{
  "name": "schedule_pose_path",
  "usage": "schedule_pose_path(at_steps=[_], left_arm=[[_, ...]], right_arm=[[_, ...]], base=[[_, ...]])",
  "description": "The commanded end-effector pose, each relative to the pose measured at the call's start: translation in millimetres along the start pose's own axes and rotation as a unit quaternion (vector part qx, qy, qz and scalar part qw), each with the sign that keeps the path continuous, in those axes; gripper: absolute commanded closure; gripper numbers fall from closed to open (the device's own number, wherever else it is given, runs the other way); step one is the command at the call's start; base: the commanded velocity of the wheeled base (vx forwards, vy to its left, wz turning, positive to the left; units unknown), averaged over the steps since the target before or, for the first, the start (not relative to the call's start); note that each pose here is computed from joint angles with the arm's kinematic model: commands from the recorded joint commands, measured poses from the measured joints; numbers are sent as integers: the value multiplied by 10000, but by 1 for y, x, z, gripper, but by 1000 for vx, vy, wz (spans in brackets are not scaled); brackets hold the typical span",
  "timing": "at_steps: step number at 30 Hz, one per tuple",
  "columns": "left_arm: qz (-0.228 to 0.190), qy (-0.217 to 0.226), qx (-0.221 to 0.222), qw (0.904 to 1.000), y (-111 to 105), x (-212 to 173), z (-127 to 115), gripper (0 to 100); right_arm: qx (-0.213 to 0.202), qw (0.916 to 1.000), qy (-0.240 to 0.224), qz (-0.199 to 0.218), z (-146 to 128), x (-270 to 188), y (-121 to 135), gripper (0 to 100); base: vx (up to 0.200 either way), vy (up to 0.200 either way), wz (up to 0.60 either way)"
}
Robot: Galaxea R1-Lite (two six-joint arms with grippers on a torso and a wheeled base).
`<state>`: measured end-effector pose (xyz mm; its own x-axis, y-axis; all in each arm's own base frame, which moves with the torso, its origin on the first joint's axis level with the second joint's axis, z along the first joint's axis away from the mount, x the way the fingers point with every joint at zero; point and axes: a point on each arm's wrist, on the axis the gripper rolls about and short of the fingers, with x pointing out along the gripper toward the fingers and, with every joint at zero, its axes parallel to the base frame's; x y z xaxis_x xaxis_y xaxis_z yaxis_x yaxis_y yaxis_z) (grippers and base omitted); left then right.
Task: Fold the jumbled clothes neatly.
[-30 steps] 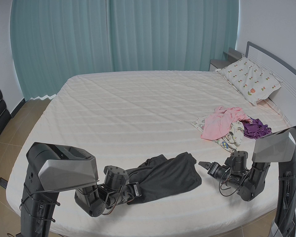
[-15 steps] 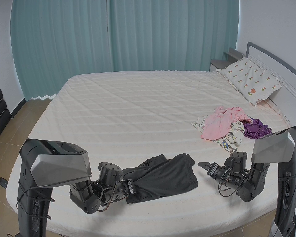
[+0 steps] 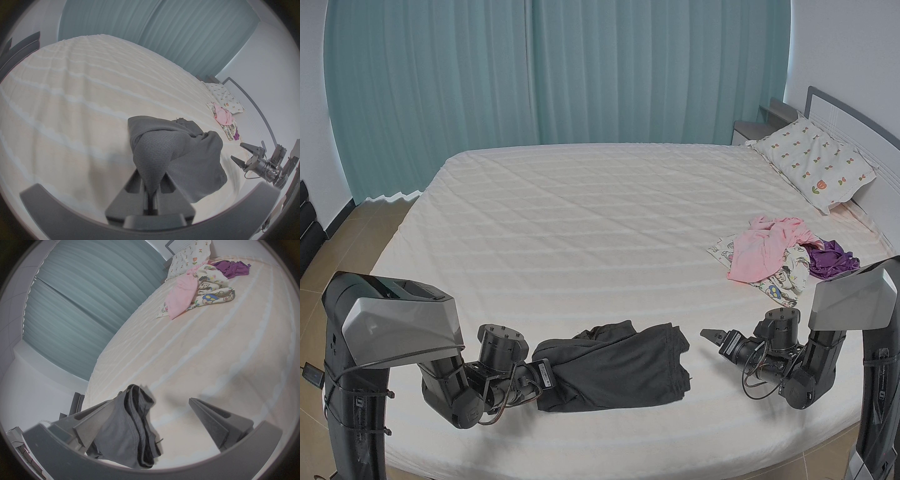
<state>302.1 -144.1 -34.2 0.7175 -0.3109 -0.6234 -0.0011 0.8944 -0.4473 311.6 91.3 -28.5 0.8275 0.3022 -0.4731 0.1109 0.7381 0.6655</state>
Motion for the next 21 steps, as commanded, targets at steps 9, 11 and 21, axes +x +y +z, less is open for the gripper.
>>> schedule_pose_path(at_steps=[9, 11, 21], left_arm=[[187, -20, -243, 9995, 14, -8, 4, 100], [234, -26, -292, 9993, 17, -8, 5, 100], [350, 51, -366, 9987, 26, -14, 3, 100]], right_arm=[[-19, 10000, 37, 1, -2, 0, 1, 0], [-30, 10000, 52, 14, -3, 0, 2, 0], [-37, 10000, 57, 18, -4, 1, 2, 0]], base=[[0, 200, 0], [0, 200, 0], [0, 180, 0]])
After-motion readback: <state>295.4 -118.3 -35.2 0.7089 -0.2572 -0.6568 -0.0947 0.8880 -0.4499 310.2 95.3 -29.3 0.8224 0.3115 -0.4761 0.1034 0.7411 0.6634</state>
